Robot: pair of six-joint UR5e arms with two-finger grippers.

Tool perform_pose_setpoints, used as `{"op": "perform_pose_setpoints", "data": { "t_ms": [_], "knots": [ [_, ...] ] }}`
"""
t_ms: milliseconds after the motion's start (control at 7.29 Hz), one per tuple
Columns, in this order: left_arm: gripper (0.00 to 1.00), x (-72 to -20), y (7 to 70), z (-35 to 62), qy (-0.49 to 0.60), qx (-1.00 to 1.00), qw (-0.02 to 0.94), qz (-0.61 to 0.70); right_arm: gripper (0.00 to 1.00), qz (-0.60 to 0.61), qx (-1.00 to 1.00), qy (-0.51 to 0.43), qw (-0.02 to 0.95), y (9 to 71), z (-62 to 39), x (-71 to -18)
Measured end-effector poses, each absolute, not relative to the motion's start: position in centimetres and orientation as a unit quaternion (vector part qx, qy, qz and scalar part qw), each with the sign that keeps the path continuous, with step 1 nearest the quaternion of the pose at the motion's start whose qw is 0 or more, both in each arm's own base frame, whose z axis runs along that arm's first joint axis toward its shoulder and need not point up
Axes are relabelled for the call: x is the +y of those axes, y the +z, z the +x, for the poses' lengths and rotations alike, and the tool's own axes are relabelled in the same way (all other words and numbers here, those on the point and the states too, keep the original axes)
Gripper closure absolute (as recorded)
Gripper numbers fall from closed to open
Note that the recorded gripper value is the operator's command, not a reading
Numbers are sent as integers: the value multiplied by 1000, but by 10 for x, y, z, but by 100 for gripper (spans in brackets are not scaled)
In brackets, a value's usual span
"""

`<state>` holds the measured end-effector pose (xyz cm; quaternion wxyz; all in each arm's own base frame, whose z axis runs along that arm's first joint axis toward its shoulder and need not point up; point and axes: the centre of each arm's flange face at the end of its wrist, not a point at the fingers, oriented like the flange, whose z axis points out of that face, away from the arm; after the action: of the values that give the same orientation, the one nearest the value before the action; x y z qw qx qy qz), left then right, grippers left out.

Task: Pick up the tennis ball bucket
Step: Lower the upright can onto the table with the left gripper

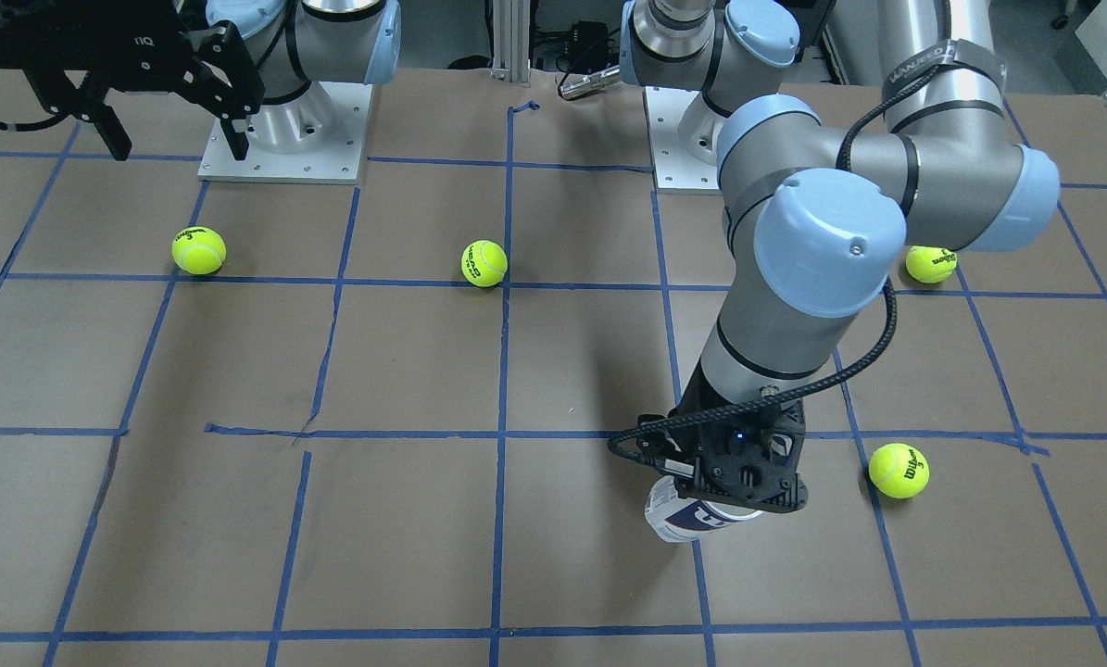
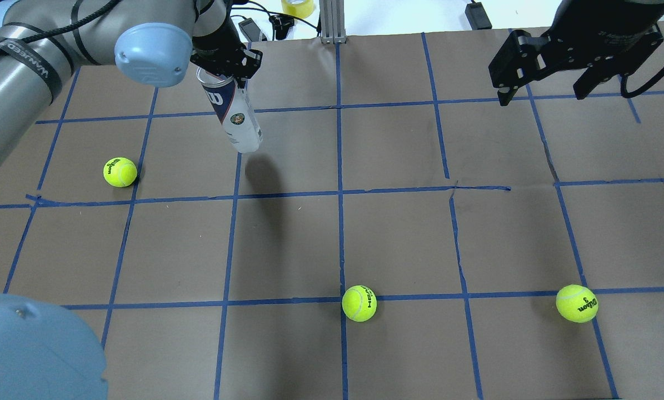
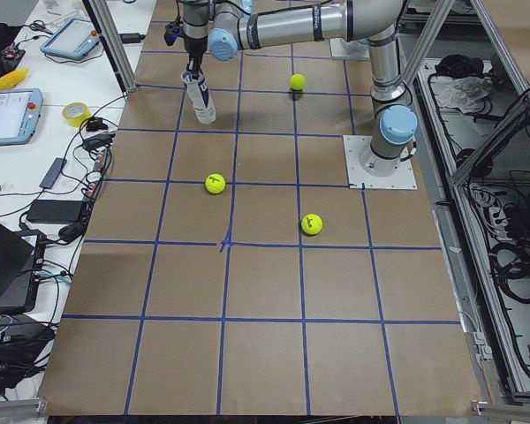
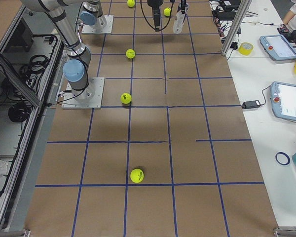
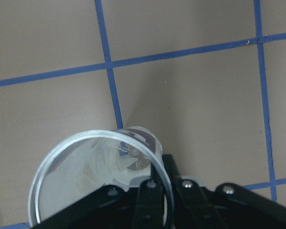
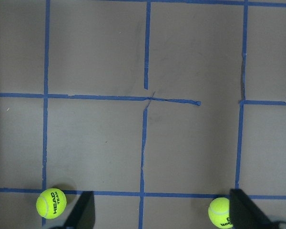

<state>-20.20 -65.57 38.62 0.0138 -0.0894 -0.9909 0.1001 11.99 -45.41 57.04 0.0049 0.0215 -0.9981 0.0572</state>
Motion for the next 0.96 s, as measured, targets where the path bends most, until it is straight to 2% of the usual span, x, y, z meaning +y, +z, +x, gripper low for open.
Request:
{"op": "perform_pose_setpoints", "data": {
  "t_ms": [960],
  "knots": [
    [100, -631, 352, -237, 125, -985, 18, -120, 0, 23, -998, 55, 5, 570, 119, -454]
  ]
}}
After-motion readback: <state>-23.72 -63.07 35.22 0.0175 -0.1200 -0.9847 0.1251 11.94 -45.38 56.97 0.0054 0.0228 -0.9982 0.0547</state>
